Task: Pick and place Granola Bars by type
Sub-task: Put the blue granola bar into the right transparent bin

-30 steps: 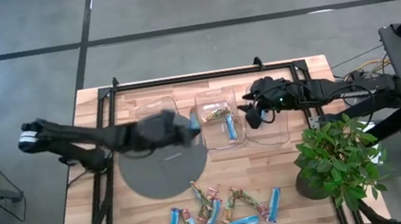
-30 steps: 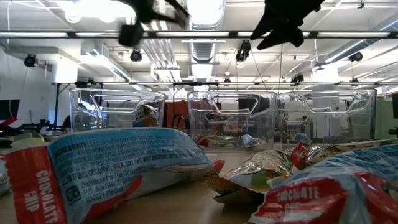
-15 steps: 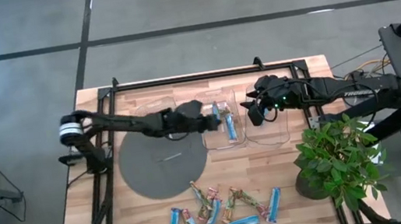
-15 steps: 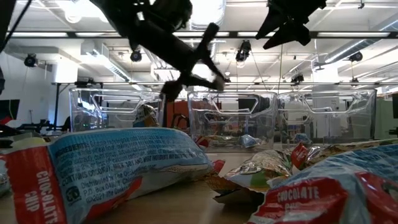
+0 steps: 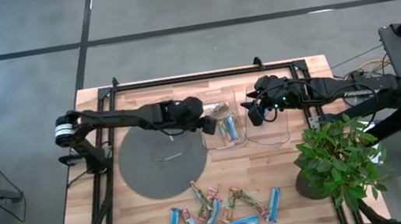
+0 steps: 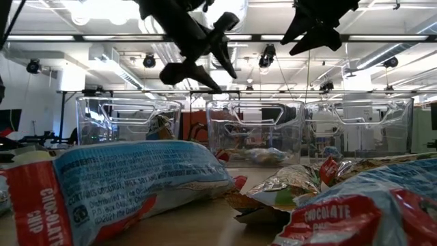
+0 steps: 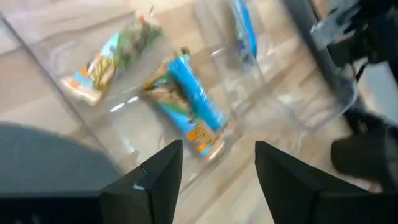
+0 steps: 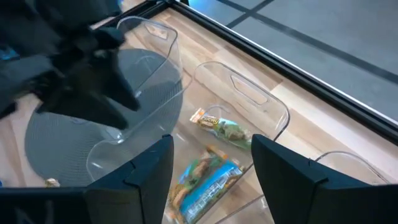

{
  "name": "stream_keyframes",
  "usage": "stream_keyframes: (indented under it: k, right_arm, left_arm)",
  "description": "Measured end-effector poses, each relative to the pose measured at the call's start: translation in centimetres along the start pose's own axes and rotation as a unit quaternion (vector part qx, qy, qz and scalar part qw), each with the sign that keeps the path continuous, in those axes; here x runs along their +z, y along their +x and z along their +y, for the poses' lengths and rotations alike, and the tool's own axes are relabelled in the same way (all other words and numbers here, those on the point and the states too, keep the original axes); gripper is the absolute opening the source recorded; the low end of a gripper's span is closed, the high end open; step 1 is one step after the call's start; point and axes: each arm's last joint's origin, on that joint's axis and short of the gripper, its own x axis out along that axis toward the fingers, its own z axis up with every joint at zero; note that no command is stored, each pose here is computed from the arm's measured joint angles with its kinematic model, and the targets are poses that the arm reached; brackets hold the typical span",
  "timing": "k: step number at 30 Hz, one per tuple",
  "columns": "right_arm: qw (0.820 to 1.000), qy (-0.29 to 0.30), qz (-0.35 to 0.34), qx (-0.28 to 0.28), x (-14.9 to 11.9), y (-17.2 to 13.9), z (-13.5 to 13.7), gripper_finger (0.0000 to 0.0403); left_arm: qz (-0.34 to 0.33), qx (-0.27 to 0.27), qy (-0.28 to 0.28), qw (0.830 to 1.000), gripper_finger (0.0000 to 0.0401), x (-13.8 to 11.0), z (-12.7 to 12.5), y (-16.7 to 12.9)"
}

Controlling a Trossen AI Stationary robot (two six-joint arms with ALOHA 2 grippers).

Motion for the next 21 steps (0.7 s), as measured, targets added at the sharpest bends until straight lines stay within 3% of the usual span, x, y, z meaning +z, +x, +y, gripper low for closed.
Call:
stream_keyframes:
  k: [5, 12, 16, 21]
  right_arm:
    - [1.000, -0.005, 0.017, 0.010, -0.3, 0.4, 0.1, 0.0206]
    - [0.995, -0.036, 0.069, 0.056, -1.2, 1.1, 0.6, 0.0206]
    - [0.992, -0.067, 0.085, 0.069, -1.6, 1.2, 1.1, 0.0206]
    - [0.981, -0.098, 0.142, 0.084, -2.6, 1.5, 1.4, 0.0206]
  left_arm:
    - [0.069, -0.021, 0.050, 0.996, 0.0183, -1.7, -0.7, -2.5]
    - [0.166, -0.016, 0.178, 0.970, 0.0183, -8.4, -2.6, -7.5]
    - [0.165, 0.007, 0.185, 0.969, 0.0183, -11.4, -3.3, -9.6]
    - [0.134, 0.050, 0.160, 0.977, 0.0183, -13.4, -3.2, -11.2]
